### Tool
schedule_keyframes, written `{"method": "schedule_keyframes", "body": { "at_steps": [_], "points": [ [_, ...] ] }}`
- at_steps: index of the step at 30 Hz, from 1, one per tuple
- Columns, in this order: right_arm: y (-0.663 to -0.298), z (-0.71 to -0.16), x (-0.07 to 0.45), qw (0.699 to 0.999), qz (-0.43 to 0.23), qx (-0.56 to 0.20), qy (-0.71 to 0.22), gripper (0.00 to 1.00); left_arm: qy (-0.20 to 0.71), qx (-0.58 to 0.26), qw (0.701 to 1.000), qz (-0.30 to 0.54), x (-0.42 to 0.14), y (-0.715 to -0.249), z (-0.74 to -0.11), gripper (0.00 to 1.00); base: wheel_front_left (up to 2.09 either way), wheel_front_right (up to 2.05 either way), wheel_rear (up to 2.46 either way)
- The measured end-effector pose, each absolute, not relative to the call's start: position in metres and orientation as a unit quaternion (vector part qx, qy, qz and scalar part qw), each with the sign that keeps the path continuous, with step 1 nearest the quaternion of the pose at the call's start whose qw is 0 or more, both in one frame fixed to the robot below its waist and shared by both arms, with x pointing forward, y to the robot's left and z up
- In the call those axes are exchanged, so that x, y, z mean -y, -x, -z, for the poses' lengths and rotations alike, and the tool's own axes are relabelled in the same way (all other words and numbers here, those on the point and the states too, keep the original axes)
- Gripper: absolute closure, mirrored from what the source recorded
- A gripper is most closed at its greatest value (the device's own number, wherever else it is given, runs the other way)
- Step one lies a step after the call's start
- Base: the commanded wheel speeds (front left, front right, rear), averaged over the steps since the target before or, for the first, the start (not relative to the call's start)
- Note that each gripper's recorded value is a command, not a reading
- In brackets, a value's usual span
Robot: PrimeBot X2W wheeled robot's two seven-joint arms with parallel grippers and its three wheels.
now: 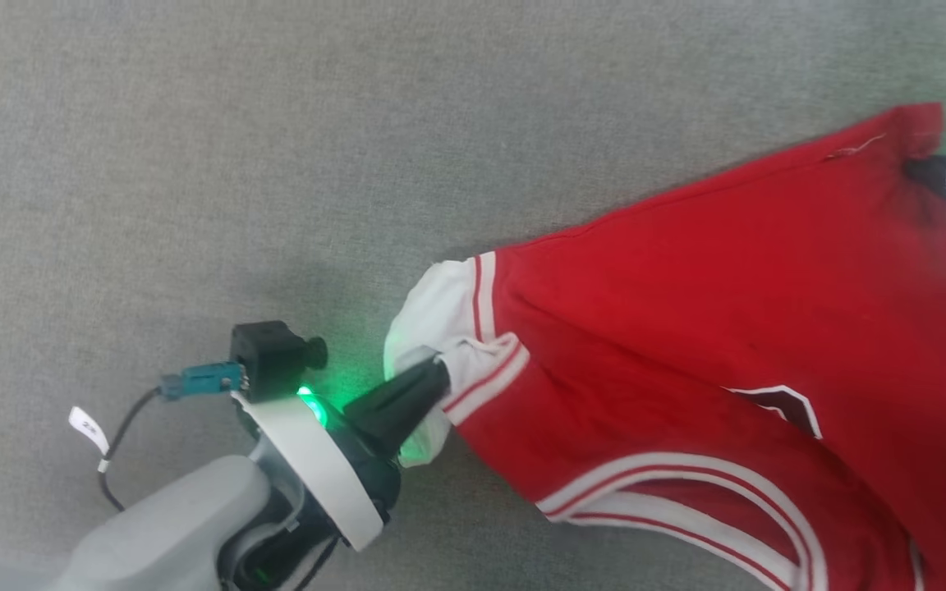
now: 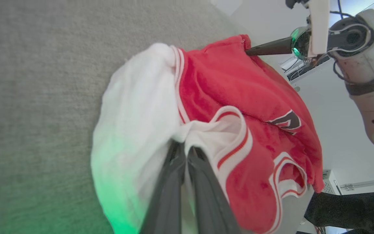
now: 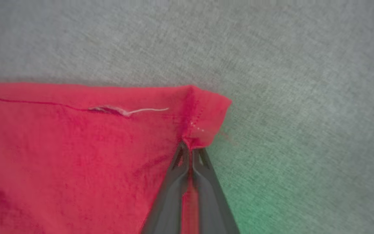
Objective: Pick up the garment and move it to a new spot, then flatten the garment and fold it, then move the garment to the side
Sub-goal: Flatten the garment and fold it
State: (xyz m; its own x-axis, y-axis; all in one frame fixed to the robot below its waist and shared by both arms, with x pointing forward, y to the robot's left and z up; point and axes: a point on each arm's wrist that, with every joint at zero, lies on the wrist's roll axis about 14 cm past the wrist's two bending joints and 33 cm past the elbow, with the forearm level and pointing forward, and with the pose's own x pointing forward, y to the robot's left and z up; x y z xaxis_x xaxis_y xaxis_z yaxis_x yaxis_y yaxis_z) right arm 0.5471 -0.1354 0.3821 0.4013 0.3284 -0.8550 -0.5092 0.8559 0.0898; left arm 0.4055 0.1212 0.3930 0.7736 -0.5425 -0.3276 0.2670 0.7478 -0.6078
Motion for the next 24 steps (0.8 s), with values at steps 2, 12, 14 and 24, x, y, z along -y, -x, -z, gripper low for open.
{"method": "schedule_keyframes", "body": {
  "at_steps": [2,12,14,24],
  "points": [
    [-0.552,-0.39,0.132,0.848,-0.249,-0.462,0.074,1.0,0.272,-0.244,0.904,0.223,-0.124,-0.408,-0.397,1.0,0.0,0.0,0.0],
    [-0.597,-0.477,0.174,0.944,-0.16,-0.289,-0.021,1.0,0.265,-0.145,0.926,0.226,-0.144,-0.461,-0.466,1.0,0.0,0.0,0.0],
    [-0.607,-0.498,0.193,0.959,-0.126,-0.25,-0.043,1.0,0.261,-0.122,0.928,0.237,-0.143,-0.478,-0.486,1.0,0.0,0.0,0.0],
    [-0.669,-0.611,0.253,0.993,-0.01,-0.041,-0.108,1.0,0.249,0.019,0.938,0.24,-0.16,-0.603,-0.615,1.0,0.0,0.0,0.0]
  ]
}}
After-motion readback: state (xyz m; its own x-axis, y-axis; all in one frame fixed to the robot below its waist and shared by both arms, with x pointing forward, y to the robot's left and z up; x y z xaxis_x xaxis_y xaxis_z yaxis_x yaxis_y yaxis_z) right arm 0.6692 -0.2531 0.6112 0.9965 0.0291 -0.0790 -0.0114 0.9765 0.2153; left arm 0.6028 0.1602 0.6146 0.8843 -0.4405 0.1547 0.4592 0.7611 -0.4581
